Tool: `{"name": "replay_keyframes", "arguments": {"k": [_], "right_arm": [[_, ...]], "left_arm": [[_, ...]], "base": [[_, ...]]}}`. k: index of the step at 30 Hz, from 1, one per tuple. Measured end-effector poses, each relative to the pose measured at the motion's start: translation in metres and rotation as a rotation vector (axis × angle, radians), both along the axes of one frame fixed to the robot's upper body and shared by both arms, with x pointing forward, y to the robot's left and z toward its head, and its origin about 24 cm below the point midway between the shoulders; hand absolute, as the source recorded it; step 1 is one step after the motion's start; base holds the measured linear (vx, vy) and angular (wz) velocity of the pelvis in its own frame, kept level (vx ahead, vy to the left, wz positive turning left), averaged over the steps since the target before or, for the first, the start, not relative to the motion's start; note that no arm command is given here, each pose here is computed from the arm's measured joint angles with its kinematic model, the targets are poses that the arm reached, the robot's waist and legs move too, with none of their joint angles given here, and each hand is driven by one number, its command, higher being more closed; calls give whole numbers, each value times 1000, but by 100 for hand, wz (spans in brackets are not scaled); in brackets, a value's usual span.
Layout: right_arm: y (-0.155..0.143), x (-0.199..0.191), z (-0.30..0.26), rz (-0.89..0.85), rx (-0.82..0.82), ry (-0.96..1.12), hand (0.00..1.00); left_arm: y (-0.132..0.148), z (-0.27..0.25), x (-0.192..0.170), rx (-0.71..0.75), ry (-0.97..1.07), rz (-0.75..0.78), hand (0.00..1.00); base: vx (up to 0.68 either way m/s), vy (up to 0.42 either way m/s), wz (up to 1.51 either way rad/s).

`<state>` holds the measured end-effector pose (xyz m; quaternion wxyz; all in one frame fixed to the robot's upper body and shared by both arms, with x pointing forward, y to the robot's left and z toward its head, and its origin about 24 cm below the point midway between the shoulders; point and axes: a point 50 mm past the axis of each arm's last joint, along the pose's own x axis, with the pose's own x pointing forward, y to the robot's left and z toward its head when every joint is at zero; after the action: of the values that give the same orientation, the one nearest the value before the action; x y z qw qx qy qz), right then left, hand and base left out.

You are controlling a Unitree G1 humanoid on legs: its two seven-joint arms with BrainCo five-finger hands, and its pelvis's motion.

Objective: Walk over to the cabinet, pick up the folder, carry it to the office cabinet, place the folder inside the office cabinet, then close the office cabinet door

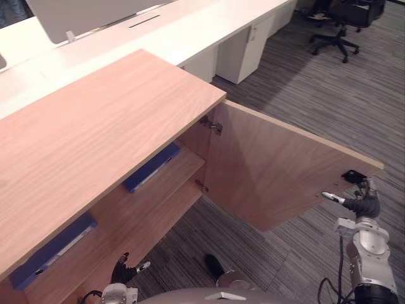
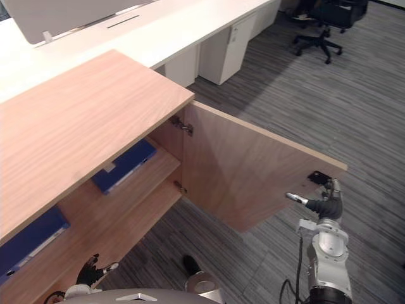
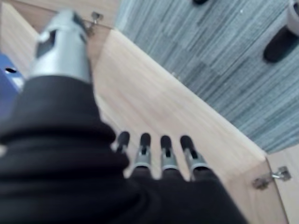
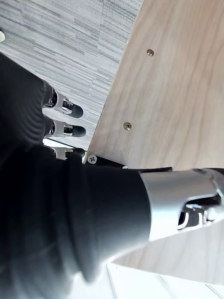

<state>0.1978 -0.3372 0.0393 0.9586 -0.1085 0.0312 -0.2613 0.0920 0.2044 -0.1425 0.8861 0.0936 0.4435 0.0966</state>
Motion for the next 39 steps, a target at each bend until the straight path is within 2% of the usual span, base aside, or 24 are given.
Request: {"name": "replay_keyframes", "arguments": {"k": [6, 14, 22, 26, 27, 32, 39], "right_arm": [[34, -14, -11, 48, 53, -15, 0], [82, -57, -25, 84, 174, -14, 0], [108, -75, -42, 116, 257, 61, 0], [142, -81, -53, 264, 309, 134, 0], [158, -82, -56, 333, 335, 157, 0], [196, -78, -57, 512, 379, 178, 0], [215, -46, -41, 647, 369, 73, 0]], "left_arm": [[-1, 1, 6, 0, -12, -12, 0], [-13, 1, 17, -15, -25, -28, 0], [-13, -6, 12, 1, 30, -36, 0], [-13, -5, 15, 13, 25, -37, 0], [-13, -4, 17, 19, 25, -54, 0], [-20, -1, 30, 28, 1, -120, 0], [-22, -3, 28, 29, 13, -146, 0]], "base": [[-68, -94, -17], [-50, -106, 4], [-104, -98, 38], [-93, -59, 40], [-130, -51, 25], [-111, -40, 28], [-42, -5, 50]]}}
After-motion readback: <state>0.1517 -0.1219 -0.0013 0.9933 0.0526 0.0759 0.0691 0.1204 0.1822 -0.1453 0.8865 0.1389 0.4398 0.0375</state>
